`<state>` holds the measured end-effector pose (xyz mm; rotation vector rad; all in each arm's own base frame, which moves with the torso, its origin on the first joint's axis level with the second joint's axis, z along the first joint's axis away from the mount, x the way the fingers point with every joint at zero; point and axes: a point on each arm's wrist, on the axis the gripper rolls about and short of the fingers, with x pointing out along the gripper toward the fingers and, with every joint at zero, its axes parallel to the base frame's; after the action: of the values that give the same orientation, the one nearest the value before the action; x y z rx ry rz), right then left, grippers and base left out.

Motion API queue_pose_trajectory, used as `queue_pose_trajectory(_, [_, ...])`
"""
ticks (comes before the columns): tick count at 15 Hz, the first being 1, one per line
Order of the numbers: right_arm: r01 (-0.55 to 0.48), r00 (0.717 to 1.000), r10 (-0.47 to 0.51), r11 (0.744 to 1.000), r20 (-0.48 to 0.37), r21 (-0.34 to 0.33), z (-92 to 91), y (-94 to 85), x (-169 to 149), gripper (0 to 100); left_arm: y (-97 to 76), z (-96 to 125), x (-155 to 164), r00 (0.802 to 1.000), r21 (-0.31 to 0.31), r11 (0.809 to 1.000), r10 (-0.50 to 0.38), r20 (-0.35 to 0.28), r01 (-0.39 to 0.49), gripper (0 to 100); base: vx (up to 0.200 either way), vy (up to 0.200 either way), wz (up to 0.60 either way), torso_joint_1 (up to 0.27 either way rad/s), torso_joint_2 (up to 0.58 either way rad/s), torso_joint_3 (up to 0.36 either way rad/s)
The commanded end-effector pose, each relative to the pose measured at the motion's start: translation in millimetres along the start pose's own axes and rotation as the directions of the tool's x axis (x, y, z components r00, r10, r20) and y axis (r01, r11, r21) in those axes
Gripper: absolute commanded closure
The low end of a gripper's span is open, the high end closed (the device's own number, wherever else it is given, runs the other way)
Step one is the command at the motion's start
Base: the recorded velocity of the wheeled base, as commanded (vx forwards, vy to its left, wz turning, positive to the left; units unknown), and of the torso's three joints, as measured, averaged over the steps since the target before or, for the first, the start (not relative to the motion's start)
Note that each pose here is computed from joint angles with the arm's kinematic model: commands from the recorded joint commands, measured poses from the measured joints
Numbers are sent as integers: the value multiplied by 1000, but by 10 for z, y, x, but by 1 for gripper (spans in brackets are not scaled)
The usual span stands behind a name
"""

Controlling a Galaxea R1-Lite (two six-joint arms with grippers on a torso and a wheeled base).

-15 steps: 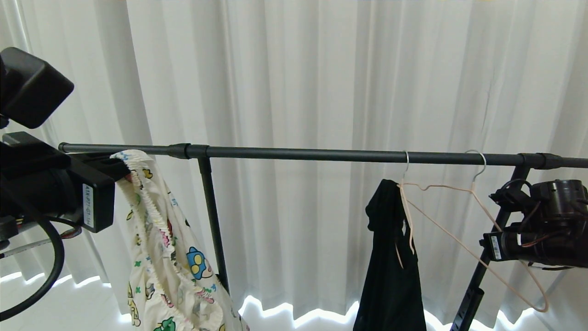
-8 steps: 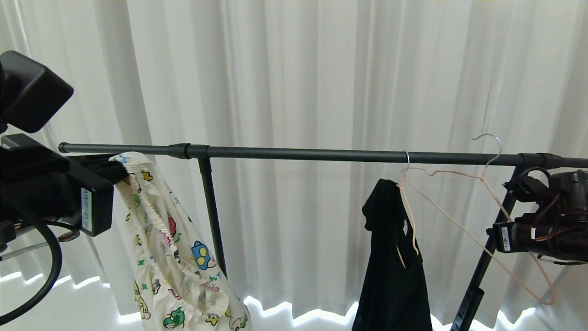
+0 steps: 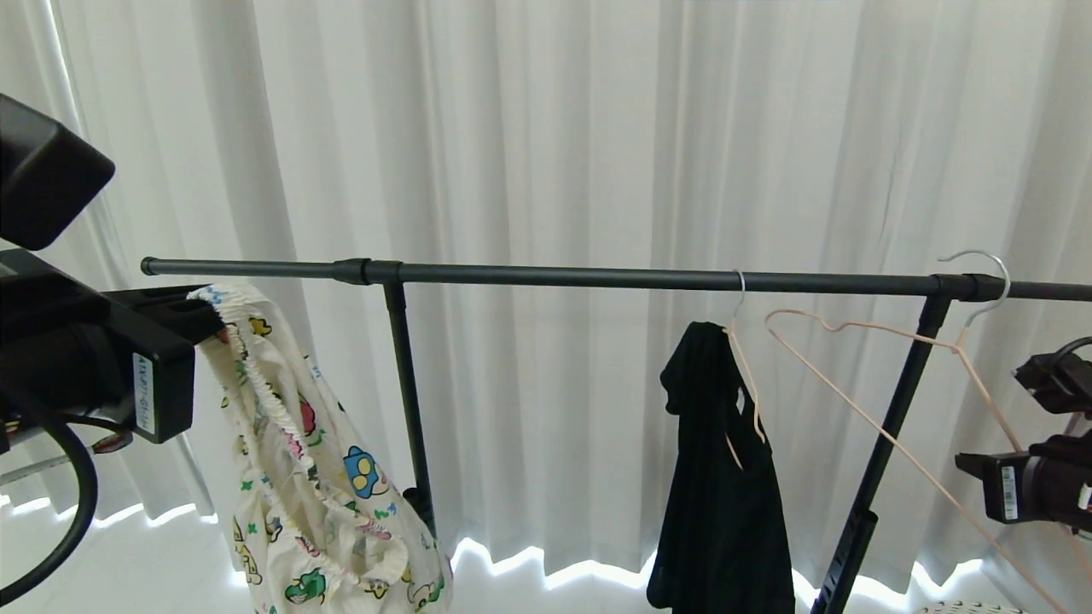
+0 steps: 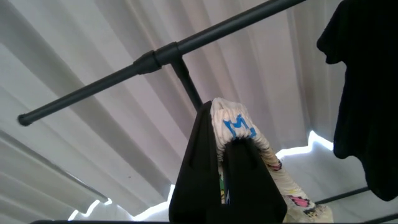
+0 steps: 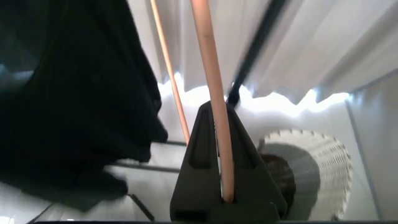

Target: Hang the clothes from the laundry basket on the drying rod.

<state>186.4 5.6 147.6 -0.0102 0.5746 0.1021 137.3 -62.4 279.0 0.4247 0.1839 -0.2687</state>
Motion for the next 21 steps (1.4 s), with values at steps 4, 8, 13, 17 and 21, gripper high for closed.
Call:
queue_pose_trajectory(4, [-31, 992, 36, 999, 125, -36, -87, 96, -402, 100, -3, -1, -1, 1000, 1, 1000, -1, -1, 1, 100, -200, 0, 0, 1, 1, 2])
queue_pose_trajectory(8, [-72, 986, 82, 995, 148, -67, -64, 171, -448, 100, -3, -1, -1, 1000, 1, 1000, -3, 0, 3, 100, -200, 0, 0, 1, 2, 4])
queue_pose_trajectory(13, [-117, 975, 138, 985, 176, -125, 25, 256, -475, 100, -15, -10, 2, 1000, 1, 1000, -11, -2, 11, 100, -160, 0, 0, 2, 3, 4])
queue_pose_trajectory(17, [-316, 926, 354, 916, 129, -247, 7, 610, -546, 100, -104, -76, 263, 995, 14, 1000, -18, -94, 20, 100, 0, 0, 0, 0, 0, 0])
queue_pose_trajectory(21, [-510, 845, 534, 800, -12, -316, -76, 933, -714, 100, -226, -216, 787, 952, -32, 993, 98, -291, -112, 100, 0, 0, 0, 0, 0, 0])
